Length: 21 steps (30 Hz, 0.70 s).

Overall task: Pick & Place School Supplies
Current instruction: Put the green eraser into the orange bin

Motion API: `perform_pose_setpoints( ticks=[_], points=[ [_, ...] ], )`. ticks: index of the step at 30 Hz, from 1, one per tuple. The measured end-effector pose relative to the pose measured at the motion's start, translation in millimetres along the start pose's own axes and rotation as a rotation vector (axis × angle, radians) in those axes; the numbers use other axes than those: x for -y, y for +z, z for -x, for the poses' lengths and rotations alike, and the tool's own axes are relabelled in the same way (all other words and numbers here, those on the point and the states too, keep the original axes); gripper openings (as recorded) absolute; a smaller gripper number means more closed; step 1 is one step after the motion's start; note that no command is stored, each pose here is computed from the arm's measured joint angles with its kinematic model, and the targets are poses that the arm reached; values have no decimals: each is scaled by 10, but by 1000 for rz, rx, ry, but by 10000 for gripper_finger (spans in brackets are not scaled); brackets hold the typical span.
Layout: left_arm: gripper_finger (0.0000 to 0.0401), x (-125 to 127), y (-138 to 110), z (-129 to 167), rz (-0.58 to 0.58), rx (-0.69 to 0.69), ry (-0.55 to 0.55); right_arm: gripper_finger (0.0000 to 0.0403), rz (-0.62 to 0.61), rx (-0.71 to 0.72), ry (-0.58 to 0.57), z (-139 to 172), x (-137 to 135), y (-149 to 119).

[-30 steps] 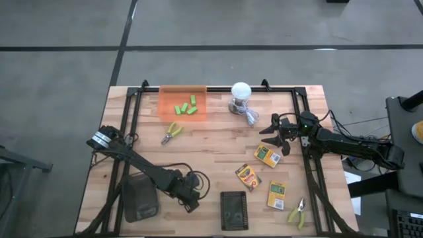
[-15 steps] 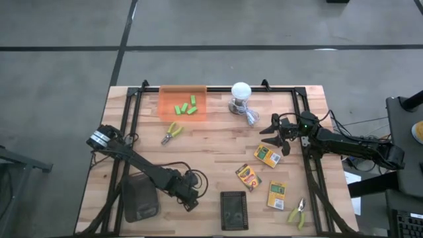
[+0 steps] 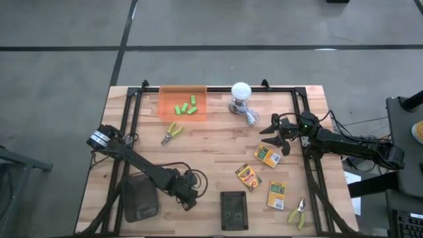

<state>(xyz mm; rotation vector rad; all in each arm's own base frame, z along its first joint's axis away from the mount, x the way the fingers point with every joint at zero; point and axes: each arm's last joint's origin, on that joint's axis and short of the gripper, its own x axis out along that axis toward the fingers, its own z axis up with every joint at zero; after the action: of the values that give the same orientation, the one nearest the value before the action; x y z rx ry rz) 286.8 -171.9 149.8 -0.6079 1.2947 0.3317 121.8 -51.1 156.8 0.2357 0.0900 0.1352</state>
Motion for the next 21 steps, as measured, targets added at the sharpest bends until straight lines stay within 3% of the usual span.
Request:
perform_pose_setpoints(
  ticks=[10,21],
  points=[
    [107,-40,16,4,8,-16,27,178,0,0,0,0,0,0],
    [102,-1,63,103,14,-16,42,178,0,0,0,0,0,0]
  ],
)
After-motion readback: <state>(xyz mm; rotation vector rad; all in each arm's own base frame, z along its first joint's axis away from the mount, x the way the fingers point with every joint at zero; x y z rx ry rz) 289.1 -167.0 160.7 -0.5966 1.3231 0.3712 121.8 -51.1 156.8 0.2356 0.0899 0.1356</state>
